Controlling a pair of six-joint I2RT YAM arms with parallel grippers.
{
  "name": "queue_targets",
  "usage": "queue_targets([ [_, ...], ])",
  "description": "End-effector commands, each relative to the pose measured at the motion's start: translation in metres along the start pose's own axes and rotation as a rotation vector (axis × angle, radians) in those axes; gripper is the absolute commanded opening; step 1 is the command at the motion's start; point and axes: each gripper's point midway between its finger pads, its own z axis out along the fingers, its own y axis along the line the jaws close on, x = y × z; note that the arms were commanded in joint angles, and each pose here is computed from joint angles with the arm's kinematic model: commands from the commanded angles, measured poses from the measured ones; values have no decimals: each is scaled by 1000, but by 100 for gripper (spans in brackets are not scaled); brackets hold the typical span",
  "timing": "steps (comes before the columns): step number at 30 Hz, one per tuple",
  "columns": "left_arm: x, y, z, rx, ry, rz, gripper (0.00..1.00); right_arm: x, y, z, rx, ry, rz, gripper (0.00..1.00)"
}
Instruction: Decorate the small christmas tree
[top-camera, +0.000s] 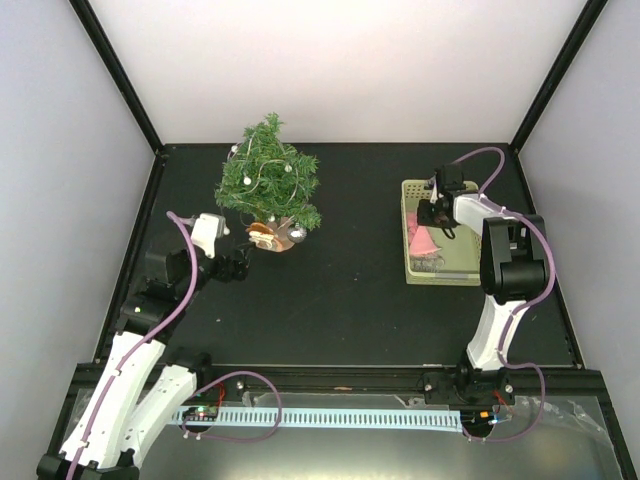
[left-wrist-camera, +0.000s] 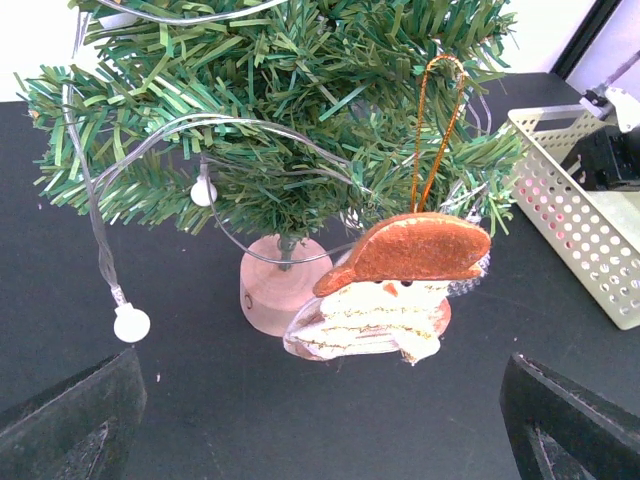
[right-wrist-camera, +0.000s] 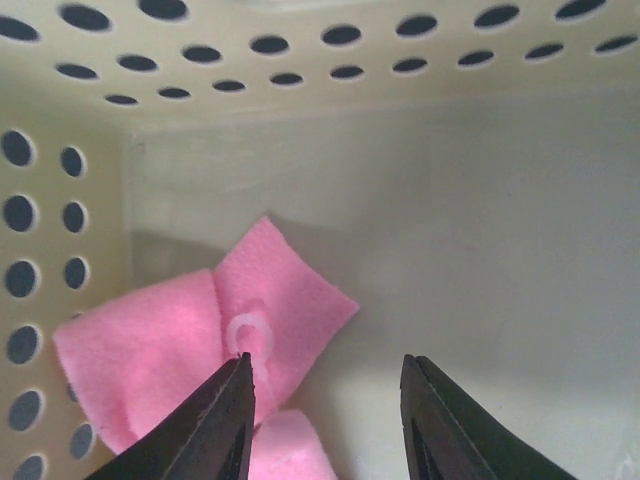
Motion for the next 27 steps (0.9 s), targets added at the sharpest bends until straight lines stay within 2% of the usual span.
queue_targets([
  [1, -6, 3, -2, -24, -29, 20, 99, 9, 0, 6, -27, 57, 12, 42],
  [8, -6, 12, -3, -77, -27, 8, 99, 16, 5, 8, -58, 84, 6, 41],
  [10, -6, 17, -3, -105, -28, 0, 99, 16, 5, 6, -60, 86, 4, 34],
  [14, -7, 28, -7, -176, -33, -12, 99, 12, 5, -7, -53, 59, -1, 10],
  [16, -8, 27, -8, -169, -36, -6, 99, 9, 2, -20, -34, 22, -1, 2],
  [22, -5, 15, -3, -92, -30, 11, 99, -18, 3, -73, 16, -104, -27, 1],
  [27, -5, 10, -3, -64, -29, 3, 96, -33, 25, -123, 4, -192, -102, 1],
])
